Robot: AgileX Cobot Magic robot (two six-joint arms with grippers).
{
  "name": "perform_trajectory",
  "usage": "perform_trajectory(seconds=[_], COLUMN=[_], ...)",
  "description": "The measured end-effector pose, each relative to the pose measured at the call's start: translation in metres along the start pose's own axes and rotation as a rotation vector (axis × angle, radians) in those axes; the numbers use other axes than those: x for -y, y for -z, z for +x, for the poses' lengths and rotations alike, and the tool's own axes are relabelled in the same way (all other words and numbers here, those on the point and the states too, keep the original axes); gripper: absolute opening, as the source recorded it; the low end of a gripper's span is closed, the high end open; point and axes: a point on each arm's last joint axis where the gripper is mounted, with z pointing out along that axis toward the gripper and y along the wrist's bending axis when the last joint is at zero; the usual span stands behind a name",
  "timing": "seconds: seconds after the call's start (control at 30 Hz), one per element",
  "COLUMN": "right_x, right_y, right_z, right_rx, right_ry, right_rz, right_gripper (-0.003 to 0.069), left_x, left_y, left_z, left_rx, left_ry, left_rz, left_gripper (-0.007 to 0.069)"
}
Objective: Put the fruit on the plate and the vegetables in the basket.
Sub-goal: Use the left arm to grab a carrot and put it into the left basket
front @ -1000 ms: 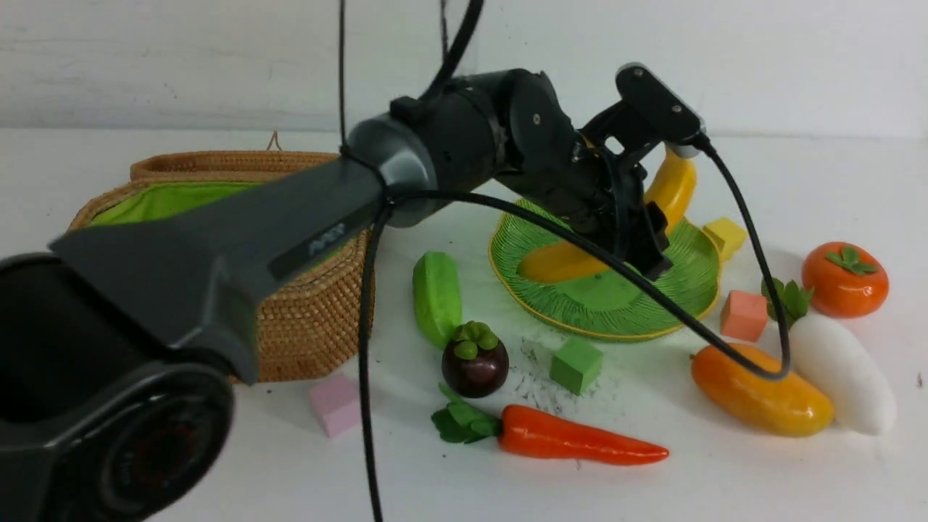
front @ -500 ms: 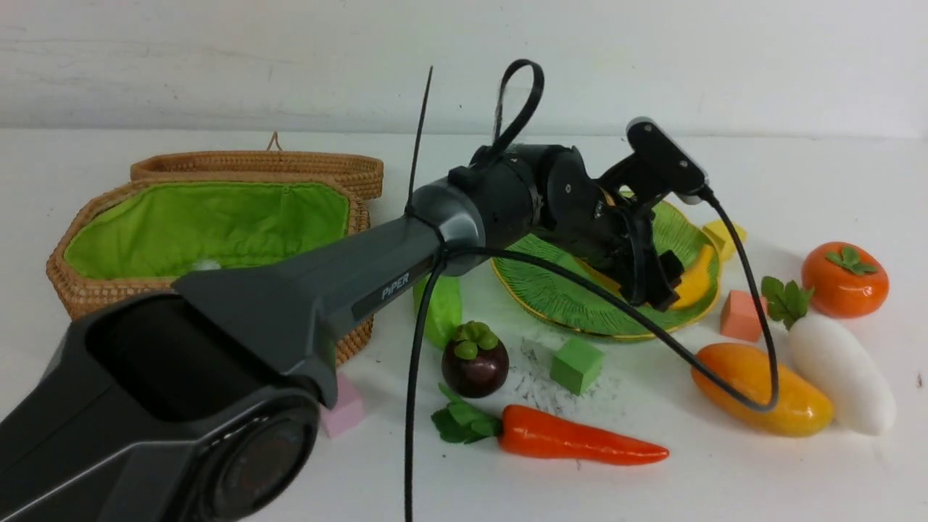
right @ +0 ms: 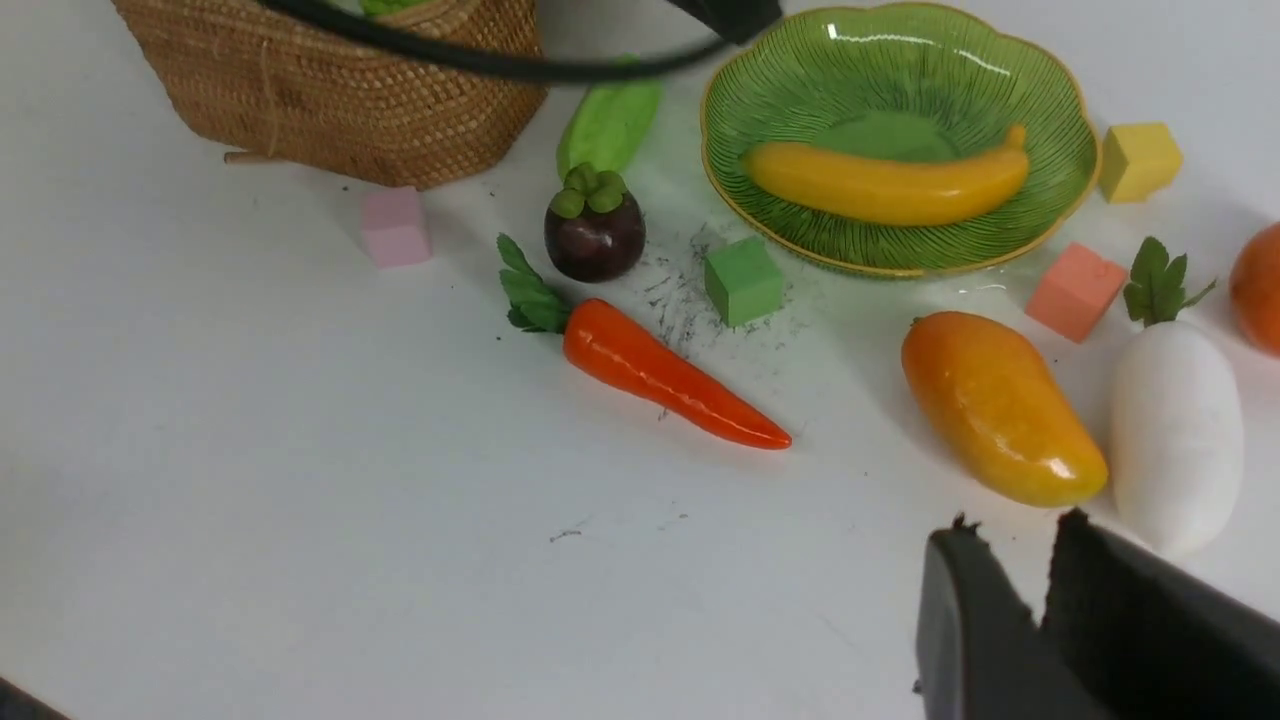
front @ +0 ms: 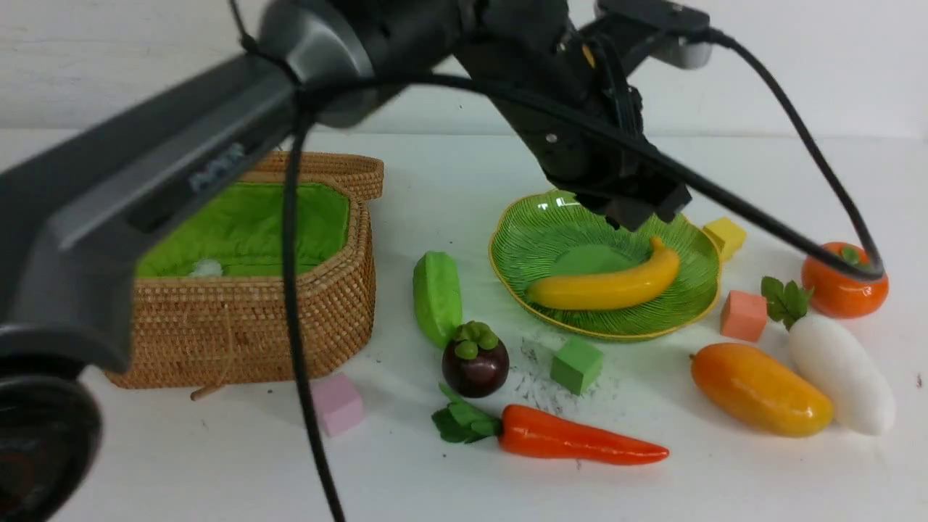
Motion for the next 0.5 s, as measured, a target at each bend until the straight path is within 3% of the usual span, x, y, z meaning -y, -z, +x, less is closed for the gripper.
perform_trajectory(seconds=[0.03, 0.3, 0.5], right_x=[0.0, 0.0, 0.0], right_y=[0.0, -0.001, -0.001], right_z=[0.0, 0.0, 0.0], right_rx=[0.001, 0.005, 0.004], right_ry=[0.001, 0.008, 0.008], right_rz=[0.0, 0.0, 0.0], right_gripper=[0.0132, 0.0139, 0.0139], left_x=[0.006, 0.029, 0.028], left_y=[0.025, 0.097, 0.069], left_z=[0.001, 0.02, 0.069], left_rx=[-0.023, -0.026, -0.231], left_ry=[0.021, 0.004, 0.013], left_rz=[-0.013, -0.142, -0.128], left_gripper=[-0.0012, -0.0013, -0.0013])
